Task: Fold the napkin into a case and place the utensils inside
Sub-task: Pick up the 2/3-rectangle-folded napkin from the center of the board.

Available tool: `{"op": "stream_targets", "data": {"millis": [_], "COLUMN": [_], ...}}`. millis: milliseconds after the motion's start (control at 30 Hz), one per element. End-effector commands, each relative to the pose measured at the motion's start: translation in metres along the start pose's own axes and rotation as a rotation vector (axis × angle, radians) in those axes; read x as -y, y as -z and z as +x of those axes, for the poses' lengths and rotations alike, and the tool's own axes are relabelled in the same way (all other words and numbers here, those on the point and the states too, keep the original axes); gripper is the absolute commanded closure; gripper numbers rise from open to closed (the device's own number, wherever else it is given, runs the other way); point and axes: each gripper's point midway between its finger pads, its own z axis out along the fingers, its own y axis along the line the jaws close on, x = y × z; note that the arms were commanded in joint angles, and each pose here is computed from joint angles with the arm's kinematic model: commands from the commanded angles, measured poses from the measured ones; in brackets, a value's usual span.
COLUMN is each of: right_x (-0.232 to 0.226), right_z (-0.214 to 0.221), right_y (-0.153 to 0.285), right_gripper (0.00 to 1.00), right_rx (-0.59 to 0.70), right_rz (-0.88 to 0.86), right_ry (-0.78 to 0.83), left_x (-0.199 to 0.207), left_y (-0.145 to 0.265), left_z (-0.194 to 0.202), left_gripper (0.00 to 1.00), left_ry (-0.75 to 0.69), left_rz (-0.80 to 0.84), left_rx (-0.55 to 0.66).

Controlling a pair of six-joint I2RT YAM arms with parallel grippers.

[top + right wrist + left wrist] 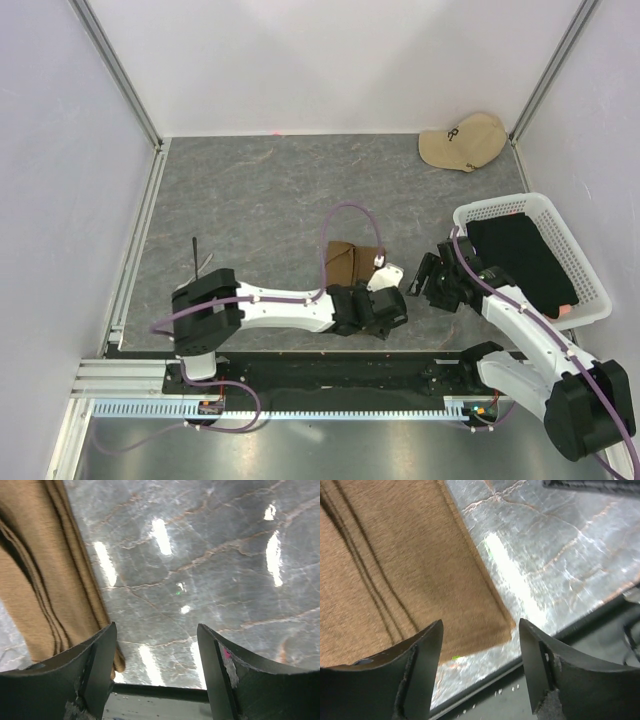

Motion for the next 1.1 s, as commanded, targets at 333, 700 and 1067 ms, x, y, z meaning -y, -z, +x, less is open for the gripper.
{"op": "stream_targets", "data": {"millis": [333, 700, 1067], "right_x": [0.004, 0.000, -0.014], "right_z": [-0.010, -0.005, 0.001], "right_y": [-0.003, -0.014, -0.019], "right_gripper": [0.27, 0.27, 0.23], "right_rx": [0.024, -0.011, -0.052], "right_rz": [0.024, -0.005, -0.093], "right_ry": [0.038, 0.047, 0.100], "left_x": [0.004, 0.011, -0.001], "left_y": [-0.026, -0.019, -0.022], "left_z": [0.006, 0.022, 0.032], "left_gripper": [0.52, 0.34, 0.91], "left_ry": [-0.053, -0.083, -0.073], "left_rz": [-0.153, -0.120, -0.122], "left_rx": [-0.060, -0.100, -0.122]}}
